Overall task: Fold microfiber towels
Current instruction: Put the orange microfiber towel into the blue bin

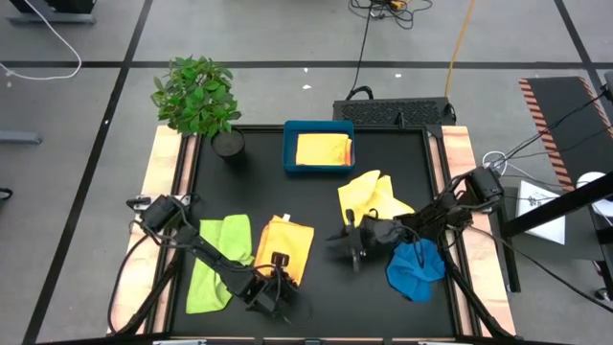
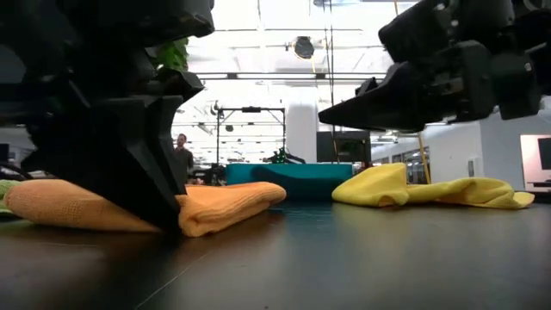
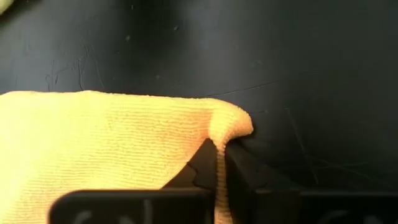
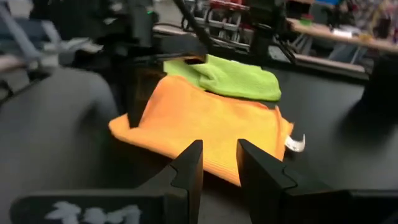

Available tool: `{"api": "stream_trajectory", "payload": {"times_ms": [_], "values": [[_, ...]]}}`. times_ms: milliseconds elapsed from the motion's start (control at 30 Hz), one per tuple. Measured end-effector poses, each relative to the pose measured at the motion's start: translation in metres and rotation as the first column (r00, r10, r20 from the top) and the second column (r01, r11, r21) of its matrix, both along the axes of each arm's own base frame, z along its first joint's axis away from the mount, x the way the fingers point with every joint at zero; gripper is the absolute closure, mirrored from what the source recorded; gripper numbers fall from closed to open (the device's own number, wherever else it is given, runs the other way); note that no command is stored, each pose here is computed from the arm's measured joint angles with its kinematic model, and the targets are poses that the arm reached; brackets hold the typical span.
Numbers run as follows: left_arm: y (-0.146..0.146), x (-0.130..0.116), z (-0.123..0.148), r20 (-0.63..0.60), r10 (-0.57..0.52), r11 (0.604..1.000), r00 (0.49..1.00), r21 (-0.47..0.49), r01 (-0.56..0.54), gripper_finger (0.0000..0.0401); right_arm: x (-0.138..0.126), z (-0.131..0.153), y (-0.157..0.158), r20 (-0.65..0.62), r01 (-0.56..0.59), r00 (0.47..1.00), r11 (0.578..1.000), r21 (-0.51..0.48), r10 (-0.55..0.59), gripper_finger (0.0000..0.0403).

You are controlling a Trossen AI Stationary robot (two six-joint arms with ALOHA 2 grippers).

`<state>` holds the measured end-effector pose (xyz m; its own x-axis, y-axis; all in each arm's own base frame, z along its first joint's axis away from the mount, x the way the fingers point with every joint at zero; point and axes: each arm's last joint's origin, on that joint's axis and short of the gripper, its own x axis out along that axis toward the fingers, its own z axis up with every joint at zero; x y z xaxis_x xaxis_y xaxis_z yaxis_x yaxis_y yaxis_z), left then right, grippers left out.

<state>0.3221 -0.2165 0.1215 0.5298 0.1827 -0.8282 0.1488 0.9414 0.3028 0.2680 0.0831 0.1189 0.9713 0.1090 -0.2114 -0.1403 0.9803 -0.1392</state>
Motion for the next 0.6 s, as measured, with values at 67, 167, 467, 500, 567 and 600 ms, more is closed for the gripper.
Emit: {"api": "stream_trajectory", "payload": {"times_ms": [67, 167, 467, 500, 567, 600], "values": [[0.004, 0.004, 0.005, 0.026, 0.013, 1.000, 1.000, -0.020, -0.013, 0.0390, 0.001, 0.001, 0.004, 0.007, -0.024, 1.000, 0.998, -0.053, 0.024, 0.0312], [0.014, 0.009, 0.017, 0.052, 0.054, 0.997, 0.997, -0.051, -0.051, 0.0392, 0.003, 0.005, 0.009, 0.031, -0.047, 0.998, 0.993, -0.106, 0.050, 0.0306], [0.032, 0.003, 0.070, 0.121, 0.104, 0.986, 0.987, -0.139, -0.087, 0.0396, 0.015, 0.007, 0.017, -0.014, -0.096, 0.995, 0.963, -0.254, 0.095, 0.0197], [0.034, 0.002, 0.077, 0.136, 0.107, 0.985, 0.985, -0.150, -0.086, 0.0396, 0.017, 0.006, 0.018, -0.016, -0.098, 0.995, 0.960, -0.262, 0.097, 0.0180], [0.035, 0.000, 0.088, 0.160, 0.109, 0.982, 0.981, -0.168, -0.082, 0.0397, 0.024, 0.003, 0.020, -0.017, -0.100, 0.995, 0.953, -0.284, 0.100, 0.0150], [0.036, -0.002, 0.093, 0.172, 0.108, 0.981, 0.979, -0.175, -0.078, 0.0397, 0.029, 0.001, 0.022, -0.019, -0.103, 0.995, 0.949, -0.298, 0.102, 0.0137]]}}
